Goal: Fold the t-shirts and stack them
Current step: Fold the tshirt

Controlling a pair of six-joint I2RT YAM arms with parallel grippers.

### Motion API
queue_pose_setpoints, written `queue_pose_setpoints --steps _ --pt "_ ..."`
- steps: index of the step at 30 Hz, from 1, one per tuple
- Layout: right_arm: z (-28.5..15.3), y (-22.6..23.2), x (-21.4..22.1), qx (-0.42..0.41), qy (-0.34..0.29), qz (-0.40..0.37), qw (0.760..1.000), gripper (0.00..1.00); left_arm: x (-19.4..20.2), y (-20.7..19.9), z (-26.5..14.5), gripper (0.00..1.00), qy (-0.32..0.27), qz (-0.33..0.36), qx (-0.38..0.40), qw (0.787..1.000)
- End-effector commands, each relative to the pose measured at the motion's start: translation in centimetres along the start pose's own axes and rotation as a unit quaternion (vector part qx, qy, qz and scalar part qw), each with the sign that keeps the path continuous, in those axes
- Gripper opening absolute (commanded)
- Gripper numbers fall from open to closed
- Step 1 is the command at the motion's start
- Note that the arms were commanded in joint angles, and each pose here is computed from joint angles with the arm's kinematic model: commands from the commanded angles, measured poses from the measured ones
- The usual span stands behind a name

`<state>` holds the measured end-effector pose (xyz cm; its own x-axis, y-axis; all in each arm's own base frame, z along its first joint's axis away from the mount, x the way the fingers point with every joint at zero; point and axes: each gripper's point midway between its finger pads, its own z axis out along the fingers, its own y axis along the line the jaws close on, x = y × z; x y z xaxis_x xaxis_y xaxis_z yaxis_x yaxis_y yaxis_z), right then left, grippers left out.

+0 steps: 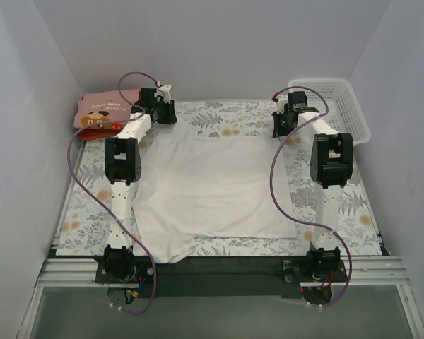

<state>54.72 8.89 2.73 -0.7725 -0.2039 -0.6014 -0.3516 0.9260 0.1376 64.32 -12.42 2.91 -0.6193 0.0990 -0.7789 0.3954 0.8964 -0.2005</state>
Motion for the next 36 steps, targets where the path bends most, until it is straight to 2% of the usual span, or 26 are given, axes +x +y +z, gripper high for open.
queue_pose_setpoints --steps 1,2,11,12,16,25,26,28,29,30,33,35,36 --pt "-0.8 0.4 -0.9 -0.012 -0.013 -0.005 1.000 0.01 -1.1 0.2 0.0 0.11 -0.009 0.009 -0.012 1.000" --pt "-1.0 0.4 -1.2 -0.011 -0.016 -0.005 1.000 0.01 -2.1 0.1 -0.5 0.00 -0.020 0.013 -0.014 1.000" --pt "-4.6 1.0 -4.5 -0.010 -0.060 -0.018 0.998 0.01 -8.9 -1.7 -6.1 0.00 -0.105 0.054 -0.003 0.993" --pt "-4.9 1.0 -4.7 -0.009 -0.063 -0.020 0.998 0.01 -8.4 -1.7 -6.3 0.00 -0.101 0.053 -0.002 0.993" --pt "-6.7 1.6 -4.9 -0.013 -0.071 -0.029 0.997 0.01 -10.7 -2.9 -10.2 0.00 -0.130 0.064 0.018 0.989" --pt "-9.3 2.7 -4.4 -0.023 -0.078 -0.041 0.996 0.01 -8.7 -5.4 -15.0 0.00 -0.116 0.089 0.046 0.988" --pt "-9.3 2.8 -3.9 -0.027 -0.073 -0.042 0.996 0.01 -7.0 -5.4 -15.0 0.00 -0.099 0.089 0.047 0.990" --pt "-9.9 3.0 -3.8 -0.028 -0.075 -0.046 0.996 0.01 -7.2 -6.0 -17.0 0.00 -0.108 0.100 0.045 0.988" --pt "-9.9 3.2 -3.4 -0.031 -0.072 -0.047 0.996 0.01 -5.4 -6.0 -17.0 0.00 -0.091 0.095 0.048 0.990" --pt "-10.3 3.4 -3.3 -0.032 -0.073 -0.048 0.996 0.01 -6.1 -6.4 -18.6 0.00 -0.104 0.101 0.048 0.988" --pt "-10.9 3.6 -2.6 -0.035 -0.071 -0.053 0.995 0.01 -3.7 -6.9 -19.9 0.00 -0.089 0.100 0.052 0.990" --pt "-11.3 3.8 -2.3 -0.037 -0.070 -0.057 0.995 0.01 -3.8 -7.8 -21.7 0.00 -0.099 0.112 0.055 0.987" --pt "-11.4 3.9 -1.7 -0.040 -0.066 -0.057 0.995 0.01 -2.3 -7.9 -21.8 0.00 -0.087 0.108 0.057 0.989"
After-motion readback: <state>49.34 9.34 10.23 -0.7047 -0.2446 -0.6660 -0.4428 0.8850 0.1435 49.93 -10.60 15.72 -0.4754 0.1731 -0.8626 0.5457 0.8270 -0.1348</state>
